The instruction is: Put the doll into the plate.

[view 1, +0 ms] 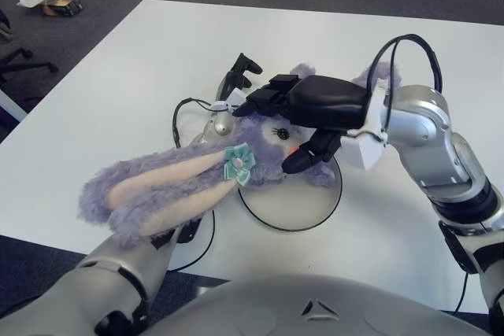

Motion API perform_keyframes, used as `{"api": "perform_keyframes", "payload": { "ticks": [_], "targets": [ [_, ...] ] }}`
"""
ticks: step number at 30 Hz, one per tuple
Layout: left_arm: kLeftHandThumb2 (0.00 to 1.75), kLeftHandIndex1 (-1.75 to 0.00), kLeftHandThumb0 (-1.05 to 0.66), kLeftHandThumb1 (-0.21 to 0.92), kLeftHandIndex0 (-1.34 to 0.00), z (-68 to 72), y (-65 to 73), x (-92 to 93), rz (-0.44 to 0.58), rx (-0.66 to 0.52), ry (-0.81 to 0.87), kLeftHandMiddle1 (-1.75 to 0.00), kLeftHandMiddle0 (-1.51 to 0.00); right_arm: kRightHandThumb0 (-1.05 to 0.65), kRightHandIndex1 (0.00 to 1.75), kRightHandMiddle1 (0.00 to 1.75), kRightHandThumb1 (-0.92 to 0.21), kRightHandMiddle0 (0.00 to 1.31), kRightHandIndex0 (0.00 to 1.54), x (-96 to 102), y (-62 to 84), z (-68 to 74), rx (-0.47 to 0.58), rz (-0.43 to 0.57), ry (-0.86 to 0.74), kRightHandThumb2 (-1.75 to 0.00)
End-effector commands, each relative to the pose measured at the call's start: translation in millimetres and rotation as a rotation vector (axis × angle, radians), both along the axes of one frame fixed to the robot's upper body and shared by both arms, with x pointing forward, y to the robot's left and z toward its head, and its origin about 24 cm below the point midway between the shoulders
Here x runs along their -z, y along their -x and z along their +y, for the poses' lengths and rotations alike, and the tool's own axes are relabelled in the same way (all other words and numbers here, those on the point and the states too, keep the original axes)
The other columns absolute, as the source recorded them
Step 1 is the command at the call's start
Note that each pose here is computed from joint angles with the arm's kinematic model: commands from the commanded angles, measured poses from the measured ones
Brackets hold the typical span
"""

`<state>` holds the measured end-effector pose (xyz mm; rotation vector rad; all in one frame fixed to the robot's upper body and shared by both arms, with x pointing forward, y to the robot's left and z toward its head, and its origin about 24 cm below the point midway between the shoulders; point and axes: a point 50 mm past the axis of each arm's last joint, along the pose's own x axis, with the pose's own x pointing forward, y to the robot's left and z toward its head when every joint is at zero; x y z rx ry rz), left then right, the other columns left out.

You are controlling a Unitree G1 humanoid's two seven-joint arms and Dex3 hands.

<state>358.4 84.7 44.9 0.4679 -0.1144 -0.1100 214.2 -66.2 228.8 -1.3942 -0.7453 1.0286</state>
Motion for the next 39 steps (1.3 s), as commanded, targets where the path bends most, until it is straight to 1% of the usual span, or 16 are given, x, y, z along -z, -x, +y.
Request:
{"api": "perform_keyframes", "payload": {
  "ticks": [1, 5, 6, 7, 9, 24, 25, 27, 29, 31, 39],
  "targets": [
    [1.15, -1.73, -0.01, 0.47, -0.24, 2.0, 6.8, 18.4, 0.098, 0.026, -0.047, -1.75, -0.53, -1.00, 0.05, 0.20, -0.92, 0.00, 0.00, -1.2, 2.6, -4.3, 0.001, -0.117, 0.015, -0.92],
    [1.15, -1.73, -0.01, 0.47, -0.24, 3.8, 5.9, 17.6, 0.105, 0.044, -0.046, -1.75, -0.53, -0.99, 0.01, 0.10, -0.92, 0.00, 0.00, -1.8, 2.3, -9.3, 0.013, -0.276, -0.002, -0.96],
    [1.15, -1.74, -0.01, 0.48, -0.23, 4.1, 5.6, 17.2, 0.106, 0.047, -0.045, -1.75, -0.53, -0.99, 0.01, 0.09, -0.92, 0.00, 0.00, -4.9, -1.9, -14.0, 0.024, -0.345, -0.004, -0.96],
    [1.15, -1.74, -0.01, 0.48, -0.23, 4.2, 5.4, 17.0, 0.107, 0.048, -0.044, -1.75, -0.53, -0.98, 0.00, 0.06, -0.92, 0.00, 0.00, -6.4, -4.2, -16.8, 0.027, -0.383, -0.004, -0.96],
    [1.14, -1.74, -0.01, 0.48, -0.22, 4.4, 5.4, 16.9, 0.107, 0.049, -0.044, -1.75, -0.52, -0.97, 0.00, 0.04, -0.92, 0.00, 0.00, -7.1, -6.5, -19.3, 0.025, -0.417, -0.006, -0.97],
    [1.14, -1.75, -0.01, 0.49, -0.22, 7.3, 5.6, 17.6, 0.110, 0.049, -0.043, -1.75, -0.52, -0.96, 0.00, 0.02, -0.92, 0.00, 0.00, -4.1, -8.0, -17.7, 0.010, -0.436, -0.013, -0.97],
    [1.14, -1.75, -0.01, 0.49, -0.22, 8.2, 7.5, 20.2, 0.099, 0.040, -0.069, -1.75, -0.52, -0.96, 0.00, 0.02, -0.92, 0.00, 0.00, -4.1, -8.0, -17.6, 0.010, -0.436, -0.014, -0.97],
    [1.04, -1.75, -0.01, 0.56, -0.18, 9.1, 9.9, 22.4, 0.076, 0.028, -0.098, -1.70, -0.49, -0.96, 0.00, 0.02, -0.92, 0.00, 0.00, -4.0, -7.5, -17.3, 0.009, -0.436, -0.014, -0.97],
    [0.97, -1.75, -0.01, 0.59, -0.17, 8.3, 10.0, 21.0, 0.056, 0.023, -0.100, -1.66, -0.48, -0.96, 0.00, 0.02, -0.92, 0.00, 0.00, -4.0, -7.2, -17.2, 0.009, -0.436, -0.014, -0.97],
    [0.96, -1.75, -0.01, 0.60, -0.17, 7.7, 9.8, 20.0, 0.045, 0.021, -0.100, -1.64, -0.49, -0.96, 0.00, 0.02, -0.92, 0.00, 0.00, -4.0, -7.2, -17.2, 0.009, -0.436, -0.014, -0.97],
    [0.97, -1.75, -0.01, 0.58, -0.17, 6.9, 10.0, 21.5, 0.072, 0.049, -0.094, -1.59, -0.53, -0.96, 0.00, 0.02, -0.92, 0.00, 0.00, -4.5, -5.2, -18.4, 0.008, -0.437, -0.014, -0.97]
  ]
}}
